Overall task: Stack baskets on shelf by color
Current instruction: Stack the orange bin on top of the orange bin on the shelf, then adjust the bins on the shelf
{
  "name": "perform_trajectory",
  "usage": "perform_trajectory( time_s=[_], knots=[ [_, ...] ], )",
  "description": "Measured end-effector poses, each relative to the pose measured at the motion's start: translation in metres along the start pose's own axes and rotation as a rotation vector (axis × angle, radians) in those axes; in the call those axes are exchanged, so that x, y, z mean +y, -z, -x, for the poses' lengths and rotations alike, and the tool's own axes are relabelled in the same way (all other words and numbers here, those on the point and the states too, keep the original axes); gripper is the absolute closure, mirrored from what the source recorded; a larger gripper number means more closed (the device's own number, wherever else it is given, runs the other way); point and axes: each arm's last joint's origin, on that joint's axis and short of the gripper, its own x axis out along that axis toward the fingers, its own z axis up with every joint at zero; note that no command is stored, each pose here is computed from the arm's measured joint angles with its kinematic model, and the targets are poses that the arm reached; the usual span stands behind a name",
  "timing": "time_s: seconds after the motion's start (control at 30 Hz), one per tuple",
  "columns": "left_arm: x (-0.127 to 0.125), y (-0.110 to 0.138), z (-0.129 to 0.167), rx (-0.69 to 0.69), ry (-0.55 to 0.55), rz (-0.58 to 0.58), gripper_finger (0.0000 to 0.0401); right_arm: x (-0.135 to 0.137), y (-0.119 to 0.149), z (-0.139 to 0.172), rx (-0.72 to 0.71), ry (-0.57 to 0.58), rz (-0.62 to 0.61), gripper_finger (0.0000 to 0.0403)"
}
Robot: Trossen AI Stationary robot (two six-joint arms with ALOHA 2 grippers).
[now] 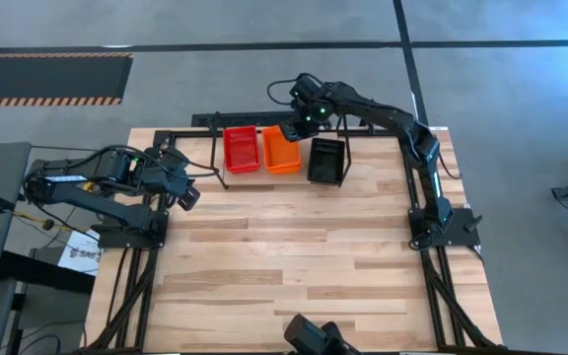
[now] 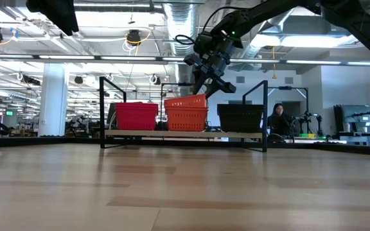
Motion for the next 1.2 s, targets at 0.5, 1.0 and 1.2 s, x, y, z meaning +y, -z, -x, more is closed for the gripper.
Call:
perform_trajectory(
  time_s=[0.5, 1.0, 1.2],
  knots=[
    [0.0, 0.0, 0.0, -0.001, 0.003, 0.009, 0.0244, 0.051, 0.002, 0.084, -0.114, 0.0, 0.155, 0.0256],
    [0.0, 0.0, 0.0, -0.004, 0.0, 0.026, 0.0244, 0.123, 0.058, 0.025, -0.06, 0.135, 0.55, 0.0391],
    [0.0, 0.0, 0.0, -0.005, 0.0, 0.034, 0.0244, 0.129, 0.098, 0.001, 0.141, 0.324, 0.557, 0.0398]
  ],
)
